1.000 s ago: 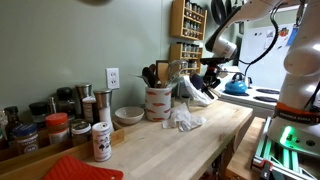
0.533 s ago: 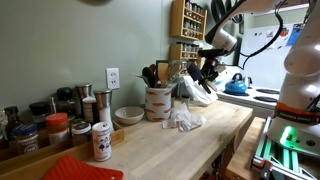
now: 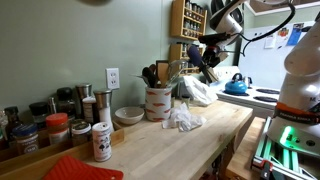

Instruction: Pick up both the wooden and plastic spatula at the same time and put them in the utensil holding bucket

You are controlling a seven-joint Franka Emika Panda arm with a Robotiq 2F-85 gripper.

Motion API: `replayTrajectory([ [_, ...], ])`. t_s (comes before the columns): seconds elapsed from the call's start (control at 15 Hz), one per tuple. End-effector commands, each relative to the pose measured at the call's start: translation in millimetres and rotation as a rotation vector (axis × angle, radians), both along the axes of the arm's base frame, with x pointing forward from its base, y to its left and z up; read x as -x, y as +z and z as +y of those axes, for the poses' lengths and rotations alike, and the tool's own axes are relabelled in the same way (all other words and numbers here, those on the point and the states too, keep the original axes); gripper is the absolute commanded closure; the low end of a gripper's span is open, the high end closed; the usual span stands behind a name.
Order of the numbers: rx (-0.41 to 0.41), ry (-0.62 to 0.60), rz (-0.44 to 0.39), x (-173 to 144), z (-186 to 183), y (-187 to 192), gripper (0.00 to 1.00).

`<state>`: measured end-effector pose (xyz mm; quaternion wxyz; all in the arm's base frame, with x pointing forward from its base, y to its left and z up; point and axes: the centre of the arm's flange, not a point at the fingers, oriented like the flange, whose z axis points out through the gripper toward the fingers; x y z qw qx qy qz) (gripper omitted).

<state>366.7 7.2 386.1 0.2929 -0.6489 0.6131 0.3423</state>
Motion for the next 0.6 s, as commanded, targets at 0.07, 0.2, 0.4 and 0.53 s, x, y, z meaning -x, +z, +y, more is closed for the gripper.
replayTrajectory([
  [0.07, 0.097, -0.081, -0.050, 4.7, 34.4, 33.0, 0.96],
  [0.2, 0.194, -0.111, -0.085, 0.0, 53.8, 40.3, 0.96],
  [0.4, 0.342, -0.168, -0.188, -7.8, 77.4, 50.5, 0.96],
  [0.53, 0.424, -0.185, -0.281, -9.8, 89.6, 59.0, 0.96],
])
